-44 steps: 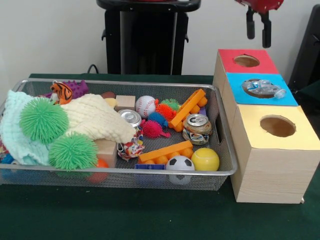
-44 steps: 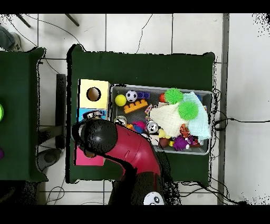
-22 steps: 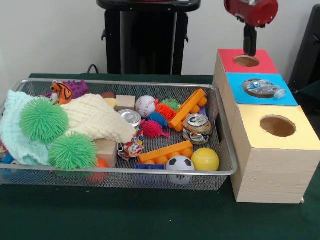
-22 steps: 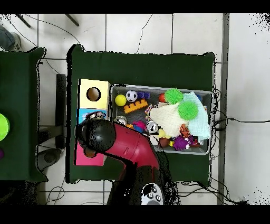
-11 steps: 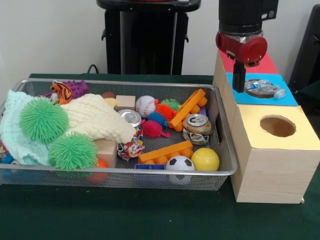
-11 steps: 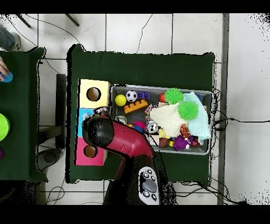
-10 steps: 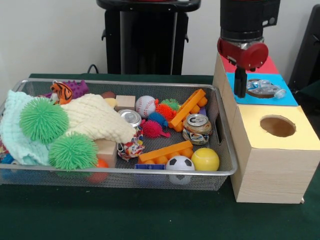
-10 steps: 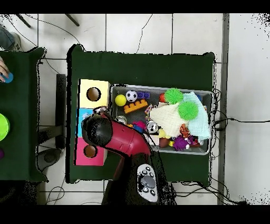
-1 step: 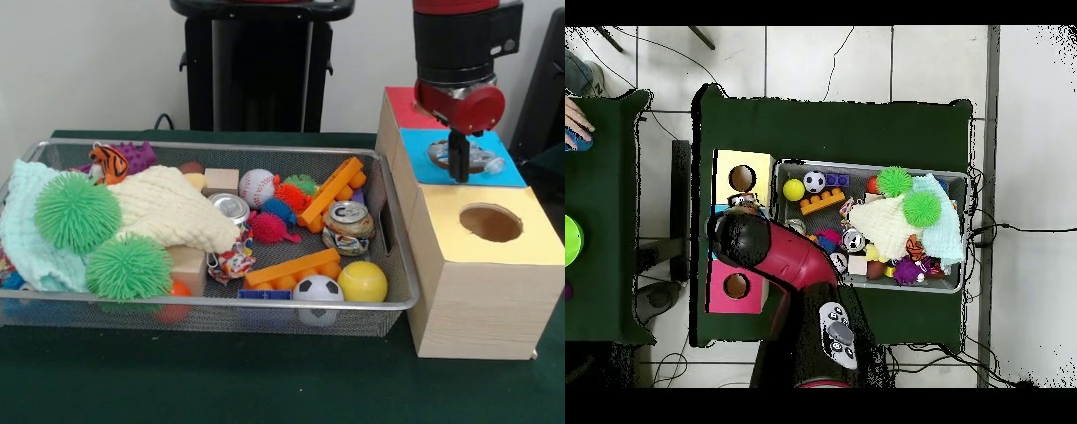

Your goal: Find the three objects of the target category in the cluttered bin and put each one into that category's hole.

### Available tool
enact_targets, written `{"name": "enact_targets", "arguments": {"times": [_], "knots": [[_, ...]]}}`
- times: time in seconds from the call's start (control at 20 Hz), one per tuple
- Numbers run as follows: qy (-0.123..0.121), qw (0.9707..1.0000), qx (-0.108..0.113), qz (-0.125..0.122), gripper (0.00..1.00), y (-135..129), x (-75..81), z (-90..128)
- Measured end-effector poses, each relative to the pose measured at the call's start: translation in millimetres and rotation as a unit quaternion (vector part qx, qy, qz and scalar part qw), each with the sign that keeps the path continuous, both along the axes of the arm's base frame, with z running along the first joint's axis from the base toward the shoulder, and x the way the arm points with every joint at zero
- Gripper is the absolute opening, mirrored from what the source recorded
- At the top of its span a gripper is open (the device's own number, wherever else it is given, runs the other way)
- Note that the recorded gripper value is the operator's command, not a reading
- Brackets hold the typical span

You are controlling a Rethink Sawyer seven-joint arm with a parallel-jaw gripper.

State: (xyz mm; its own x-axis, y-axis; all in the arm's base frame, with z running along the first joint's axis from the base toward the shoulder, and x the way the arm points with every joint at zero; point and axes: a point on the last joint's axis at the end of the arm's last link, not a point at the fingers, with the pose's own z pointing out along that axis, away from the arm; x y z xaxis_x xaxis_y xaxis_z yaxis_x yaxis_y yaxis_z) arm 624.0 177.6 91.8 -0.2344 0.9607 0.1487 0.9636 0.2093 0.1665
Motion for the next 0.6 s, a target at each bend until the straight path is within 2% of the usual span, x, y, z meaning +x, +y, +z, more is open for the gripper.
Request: {"name": "enact_targets", "arguments": {"times": [0.25, 0.6], "knots": [[-0.003, 0.9999, 0.01, 0.001, 0.0, 17.6, 1.5, 5.0], [-0.008, 0.9997, 0.015, 0.018, 0.0, 37.8, -1.6, 20.9]]}}
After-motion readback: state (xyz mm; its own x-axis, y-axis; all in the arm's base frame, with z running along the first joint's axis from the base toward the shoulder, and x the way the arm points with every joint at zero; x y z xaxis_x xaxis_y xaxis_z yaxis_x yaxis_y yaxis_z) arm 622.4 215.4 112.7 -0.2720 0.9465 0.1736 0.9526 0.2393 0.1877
